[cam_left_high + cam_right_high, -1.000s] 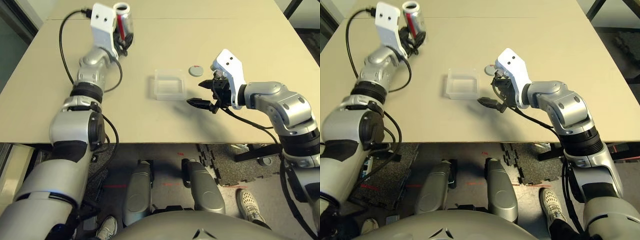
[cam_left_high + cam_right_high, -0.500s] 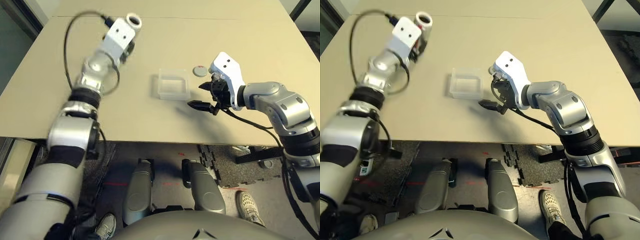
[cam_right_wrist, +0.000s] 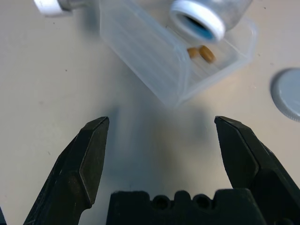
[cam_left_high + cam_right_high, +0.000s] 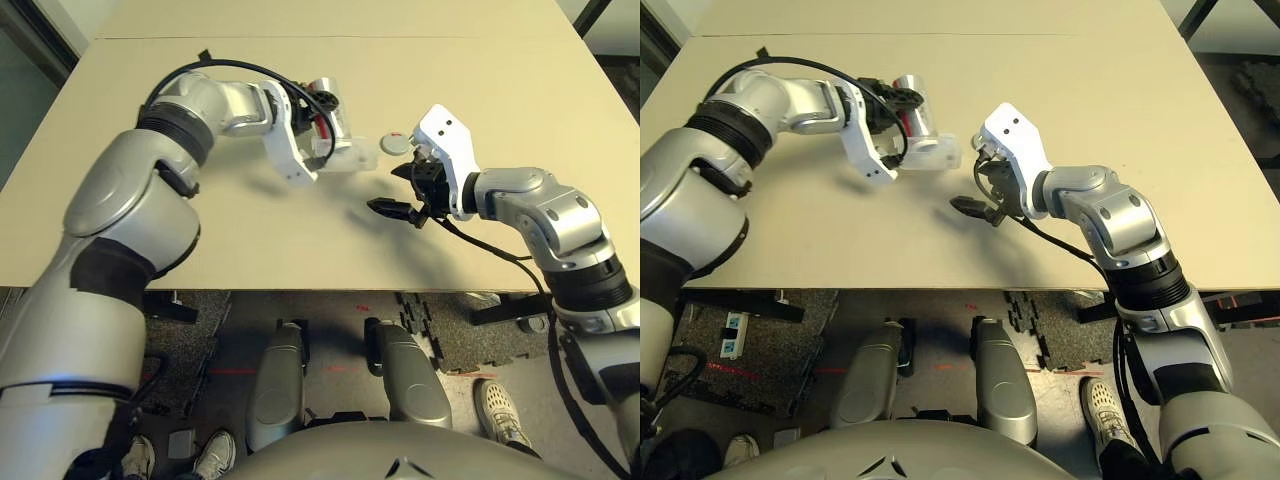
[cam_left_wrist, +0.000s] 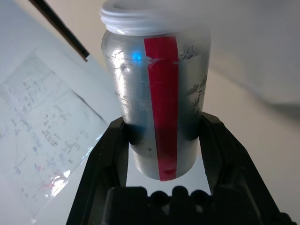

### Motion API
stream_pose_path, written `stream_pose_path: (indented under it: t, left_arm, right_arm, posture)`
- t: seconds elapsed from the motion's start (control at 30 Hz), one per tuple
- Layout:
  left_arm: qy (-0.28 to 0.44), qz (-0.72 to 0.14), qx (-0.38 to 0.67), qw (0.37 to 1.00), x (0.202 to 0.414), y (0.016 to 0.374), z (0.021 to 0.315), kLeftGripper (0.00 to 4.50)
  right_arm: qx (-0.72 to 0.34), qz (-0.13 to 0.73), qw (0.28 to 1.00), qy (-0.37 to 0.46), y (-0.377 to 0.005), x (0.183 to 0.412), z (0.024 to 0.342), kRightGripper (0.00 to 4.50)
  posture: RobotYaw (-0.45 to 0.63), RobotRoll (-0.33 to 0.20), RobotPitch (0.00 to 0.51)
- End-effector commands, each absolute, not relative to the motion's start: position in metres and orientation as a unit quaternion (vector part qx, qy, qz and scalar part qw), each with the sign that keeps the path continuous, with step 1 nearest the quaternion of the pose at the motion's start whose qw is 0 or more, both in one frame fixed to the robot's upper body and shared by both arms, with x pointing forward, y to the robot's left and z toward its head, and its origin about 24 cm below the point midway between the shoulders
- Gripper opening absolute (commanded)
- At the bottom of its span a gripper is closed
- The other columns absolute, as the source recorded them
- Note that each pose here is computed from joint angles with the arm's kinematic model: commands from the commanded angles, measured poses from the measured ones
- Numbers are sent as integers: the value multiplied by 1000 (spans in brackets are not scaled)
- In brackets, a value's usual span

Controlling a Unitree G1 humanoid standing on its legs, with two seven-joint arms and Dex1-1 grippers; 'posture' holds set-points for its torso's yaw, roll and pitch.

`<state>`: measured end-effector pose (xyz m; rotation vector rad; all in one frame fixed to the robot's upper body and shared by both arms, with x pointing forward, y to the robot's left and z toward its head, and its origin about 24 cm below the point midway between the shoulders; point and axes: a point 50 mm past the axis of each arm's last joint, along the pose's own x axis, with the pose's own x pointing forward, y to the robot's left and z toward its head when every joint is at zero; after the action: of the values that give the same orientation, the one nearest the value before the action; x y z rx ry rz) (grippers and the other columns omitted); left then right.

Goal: Pour the medicine from the bottle into the box.

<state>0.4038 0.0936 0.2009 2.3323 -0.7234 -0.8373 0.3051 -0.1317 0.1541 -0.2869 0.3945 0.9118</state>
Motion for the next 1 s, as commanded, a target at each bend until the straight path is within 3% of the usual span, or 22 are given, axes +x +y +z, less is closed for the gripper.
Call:
stream_pose_path:
  t: [0.03,0.33,0.43,0.5,0.6,0.67,0.7,0.9,1.0]
  left_arm:
    - [-267,-283,870,304,407,103,217,2355]
    - [-244,-267,846,393,409,121,224,2355]
    - [-238,-269,815,456,407,126,227,2355]
    - [-228,-265,771,532,407,130,230,2355]
    - [-196,-244,633,708,410,143,236,2355]
    - [-132,-197,442,865,419,161,232,2355]
    - [-103,-179,355,912,421,169,226,2355]
    - [-72,-109,145,981,414,194,184,2355]
    - [-51,-105,115,987,406,191,155,2355]
  right_arm:
    - [-134,429,874,183,-135,305,155,4500]
    - [-138,432,872,185,-136,304,157,4500]
    - [-140,434,870,186,-136,305,157,4500]
    - [-140,436,869,186,-136,305,157,4500]
    - [-141,434,871,184,-137,306,158,4500]
    - [-140,426,875,182,-139,308,158,4500]
    - [-140,422,877,182,-141,309,158,4500]
    - [-130,391,894,177,-149,317,158,4500]
    - [-122,364,907,171,-158,325,162,4500]
  posture:
    - [39,0,144]
    - [61,0,149]
    - [68,0,150]
    - [69,0,154]
    - [74,0,158]
    - [77,0,159]
    - [77,0,160]
    - [82,0,160]
    - [84,0,164]
